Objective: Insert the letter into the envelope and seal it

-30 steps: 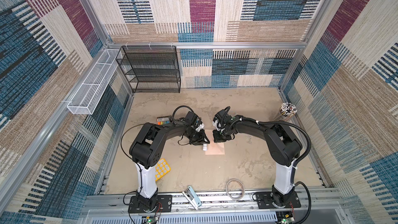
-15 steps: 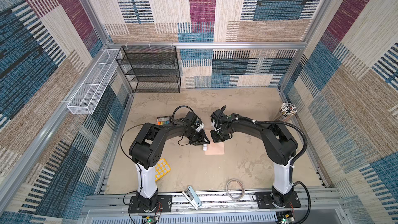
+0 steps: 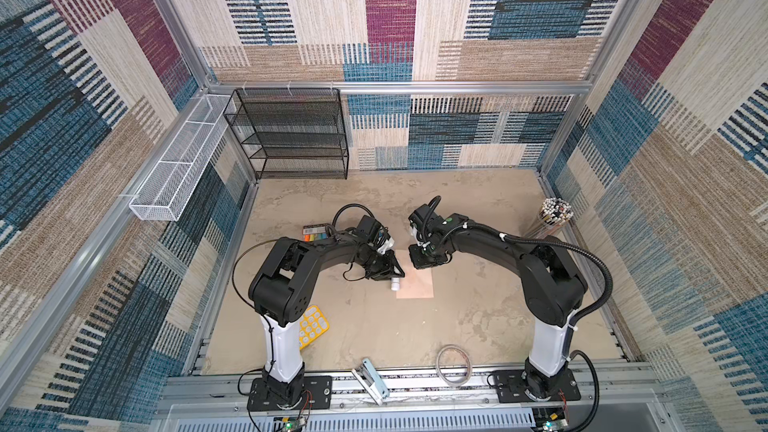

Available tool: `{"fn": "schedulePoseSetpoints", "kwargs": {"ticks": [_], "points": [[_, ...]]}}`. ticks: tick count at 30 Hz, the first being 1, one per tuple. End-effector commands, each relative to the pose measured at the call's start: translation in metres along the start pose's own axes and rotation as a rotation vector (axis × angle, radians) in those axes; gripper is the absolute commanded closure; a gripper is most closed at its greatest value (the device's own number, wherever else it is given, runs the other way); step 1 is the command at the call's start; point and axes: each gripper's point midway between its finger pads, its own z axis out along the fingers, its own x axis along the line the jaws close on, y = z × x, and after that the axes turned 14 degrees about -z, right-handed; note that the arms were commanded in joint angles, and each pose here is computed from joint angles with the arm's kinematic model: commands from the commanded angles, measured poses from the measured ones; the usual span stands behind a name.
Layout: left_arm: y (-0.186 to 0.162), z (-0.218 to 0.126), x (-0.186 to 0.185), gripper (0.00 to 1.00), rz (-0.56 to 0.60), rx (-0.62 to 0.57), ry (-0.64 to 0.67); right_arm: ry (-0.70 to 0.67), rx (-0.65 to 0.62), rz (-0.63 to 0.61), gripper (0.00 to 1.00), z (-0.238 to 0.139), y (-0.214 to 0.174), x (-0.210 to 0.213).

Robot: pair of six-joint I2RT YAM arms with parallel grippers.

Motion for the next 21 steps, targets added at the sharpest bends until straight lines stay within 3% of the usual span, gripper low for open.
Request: {"fn": "schedulePoseSetpoints", "kwargs": {"ticks": [1, 8, 21], "points": [[-0.001, 0.001, 0.01, 1.0, 0.001, -0.003, 0.041, -0.037, 0.009, 0.005, 0.82, -0.006, -0.001, -0.005], [0.0, -0.001, 0.008, 1.0, 0.007, -0.007, 0.039, -0.063, 0.058, 0.003, 0.93, 0.008, -0.005, -0.011], [-0.001, -0.001, 0.006, 1.0, 0.011, -0.004, 0.032, -0.055, 0.106, -0.01, 0.94, 0.028, -0.007, -0.005]]}}
